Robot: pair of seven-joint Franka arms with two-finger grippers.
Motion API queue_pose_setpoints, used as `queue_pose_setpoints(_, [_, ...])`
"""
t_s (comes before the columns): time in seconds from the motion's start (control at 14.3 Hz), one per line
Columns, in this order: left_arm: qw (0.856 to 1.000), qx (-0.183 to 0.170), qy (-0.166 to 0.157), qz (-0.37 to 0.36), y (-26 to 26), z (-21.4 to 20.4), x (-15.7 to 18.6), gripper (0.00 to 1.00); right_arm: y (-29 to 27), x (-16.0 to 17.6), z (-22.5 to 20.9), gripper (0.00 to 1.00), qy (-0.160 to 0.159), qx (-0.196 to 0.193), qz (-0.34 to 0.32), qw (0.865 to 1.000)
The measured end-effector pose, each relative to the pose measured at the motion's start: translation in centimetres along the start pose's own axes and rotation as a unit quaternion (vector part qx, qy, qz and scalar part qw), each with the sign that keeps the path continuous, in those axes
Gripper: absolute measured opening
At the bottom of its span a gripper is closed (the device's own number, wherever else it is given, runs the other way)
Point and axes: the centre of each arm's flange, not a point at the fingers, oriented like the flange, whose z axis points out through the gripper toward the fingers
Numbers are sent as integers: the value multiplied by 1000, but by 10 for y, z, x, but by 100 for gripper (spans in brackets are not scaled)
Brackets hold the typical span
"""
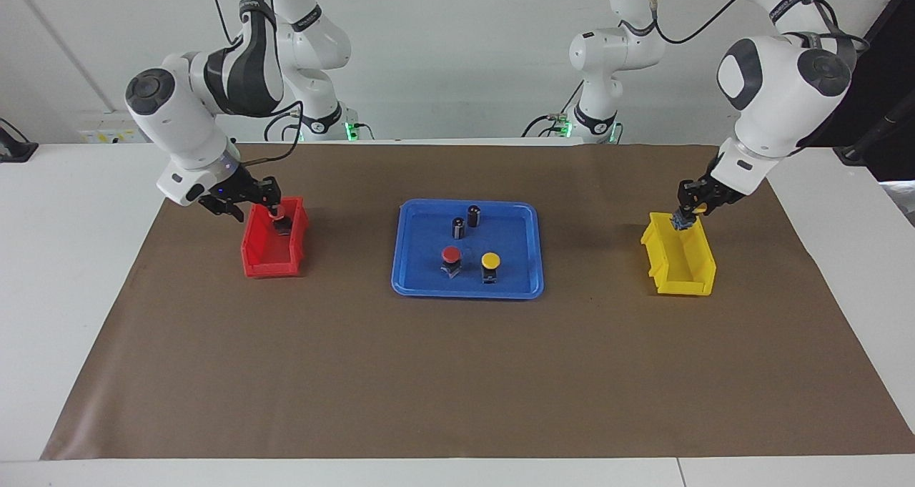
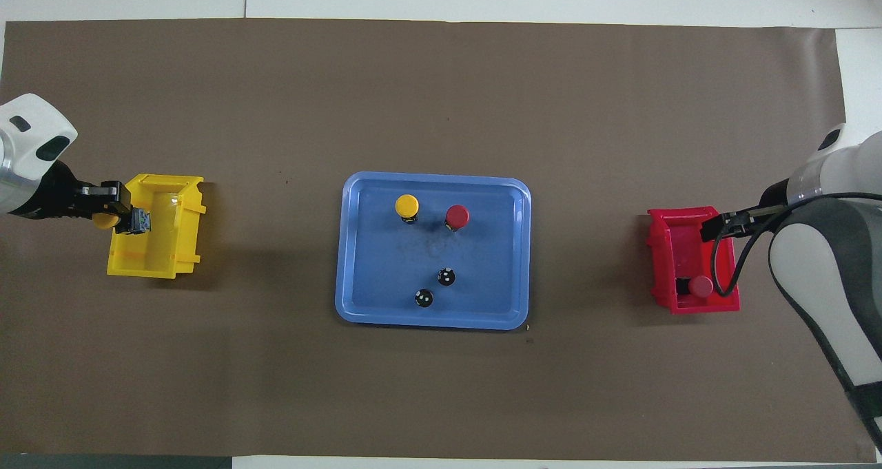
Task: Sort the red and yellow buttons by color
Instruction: 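Release the yellow button in the yellow bin while the right gripper reaches red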
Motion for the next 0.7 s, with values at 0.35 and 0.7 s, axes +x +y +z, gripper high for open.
queue_pose_setpoints(0.35, [1000, -2, 2, 2, -13, 44, 6, 41, -193, 48, 2, 72, 72, 7, 60, 996])
queue_pose_setpoints(0.7, [1000, -2, -17, 9, -6, 68, 5, 41, -314, 90, 38, 73, 82, 19, 84, 993])
